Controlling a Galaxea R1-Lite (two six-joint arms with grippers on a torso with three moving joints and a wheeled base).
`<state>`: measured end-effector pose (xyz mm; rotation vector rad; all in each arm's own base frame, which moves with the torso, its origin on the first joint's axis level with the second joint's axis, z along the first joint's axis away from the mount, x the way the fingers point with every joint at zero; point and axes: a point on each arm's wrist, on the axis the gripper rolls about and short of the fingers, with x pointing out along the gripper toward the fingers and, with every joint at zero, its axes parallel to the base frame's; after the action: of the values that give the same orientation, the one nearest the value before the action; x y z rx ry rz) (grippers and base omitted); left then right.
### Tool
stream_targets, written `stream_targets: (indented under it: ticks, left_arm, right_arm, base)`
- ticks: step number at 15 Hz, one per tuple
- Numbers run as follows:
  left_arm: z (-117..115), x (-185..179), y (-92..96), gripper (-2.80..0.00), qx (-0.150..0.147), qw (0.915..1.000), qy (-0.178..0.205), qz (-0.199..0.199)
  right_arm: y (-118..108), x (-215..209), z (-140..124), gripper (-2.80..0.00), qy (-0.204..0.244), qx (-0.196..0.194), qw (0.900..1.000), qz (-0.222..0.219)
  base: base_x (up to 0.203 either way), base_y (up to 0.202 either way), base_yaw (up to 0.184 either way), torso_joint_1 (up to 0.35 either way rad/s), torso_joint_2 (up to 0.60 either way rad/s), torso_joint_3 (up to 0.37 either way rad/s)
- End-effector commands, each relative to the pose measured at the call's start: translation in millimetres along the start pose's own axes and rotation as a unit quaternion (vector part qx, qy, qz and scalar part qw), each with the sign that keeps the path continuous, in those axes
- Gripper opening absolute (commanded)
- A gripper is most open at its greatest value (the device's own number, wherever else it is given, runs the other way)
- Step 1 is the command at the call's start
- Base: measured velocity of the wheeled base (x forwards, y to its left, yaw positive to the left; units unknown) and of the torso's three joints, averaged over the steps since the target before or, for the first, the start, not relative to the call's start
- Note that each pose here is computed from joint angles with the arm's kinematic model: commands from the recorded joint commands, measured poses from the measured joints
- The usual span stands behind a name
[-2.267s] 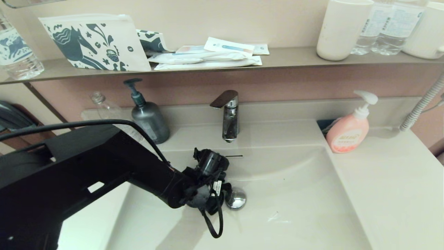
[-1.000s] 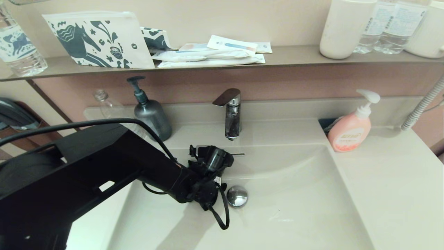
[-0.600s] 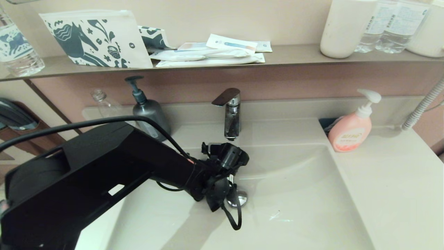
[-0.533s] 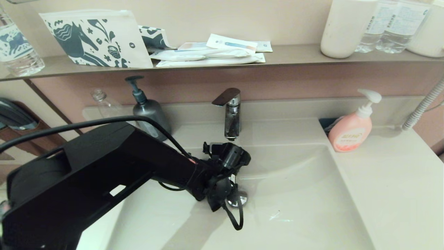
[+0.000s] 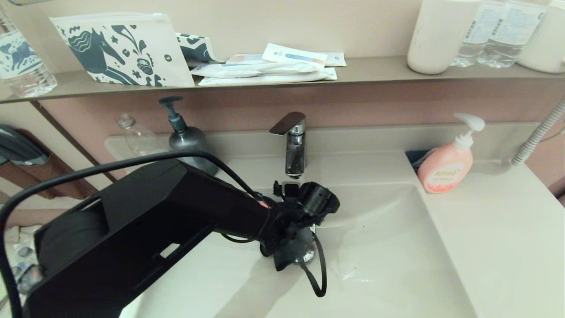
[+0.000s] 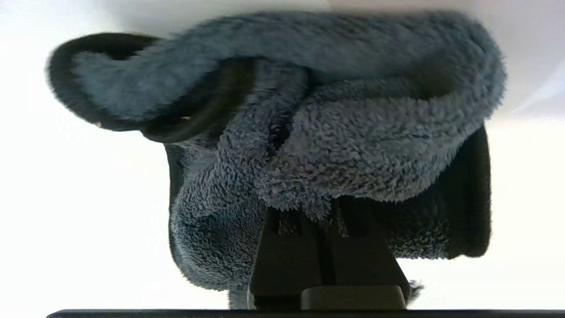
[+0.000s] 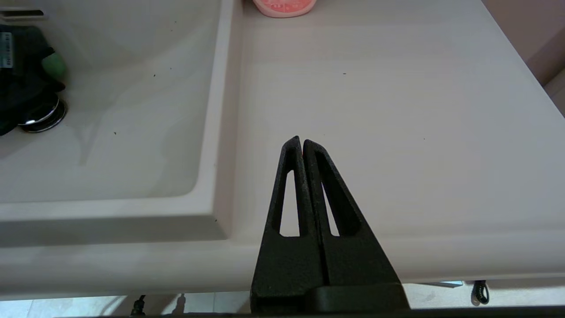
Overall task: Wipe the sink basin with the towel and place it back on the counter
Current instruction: Wipe the sink
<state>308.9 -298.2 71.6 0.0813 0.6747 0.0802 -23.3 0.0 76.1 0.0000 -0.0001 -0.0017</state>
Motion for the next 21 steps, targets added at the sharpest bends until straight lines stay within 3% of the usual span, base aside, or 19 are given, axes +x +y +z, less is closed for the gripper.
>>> stream_targets:
  ticks: [1,6,11,21]
  left_arm:
    - [-4,1,-9.2,-2.80,0.001,1.0000,-0.002,-0.005]
    - [-13,10,-23.3,-2.80,0.002,1.0000,-0.002,-0.002]
    - [-6,1,-41.3,-2.80,0.006,0.9998,-0.007,-0.017]
    - [-22,-44,-93.9,-2.80,0.041,0.9976,0.013,-0.055]
  right_arm:
    - [0,0,0,-2.80,0.001,0.000,1.000,0.000]
    - [0,0,0,-2.80,0.001,0.000,1.000,0.001]
    - [0,0,0,-2.80,0.001,0.000,1.000,0.000]
    - [0,0,0,-2.80,0.001,0.000,1.000,0.000]
  base:
    - [0.000,0.000,0.000,0.000,0.00,0.000]
    - [0.000,0.000,0.000,0.000,0.00,0.000]
    - [0.000,0.000,0.000,0.000,0.00,0.000]
    - [0.000,0.000,0.000,0.000,0.00,0.000]
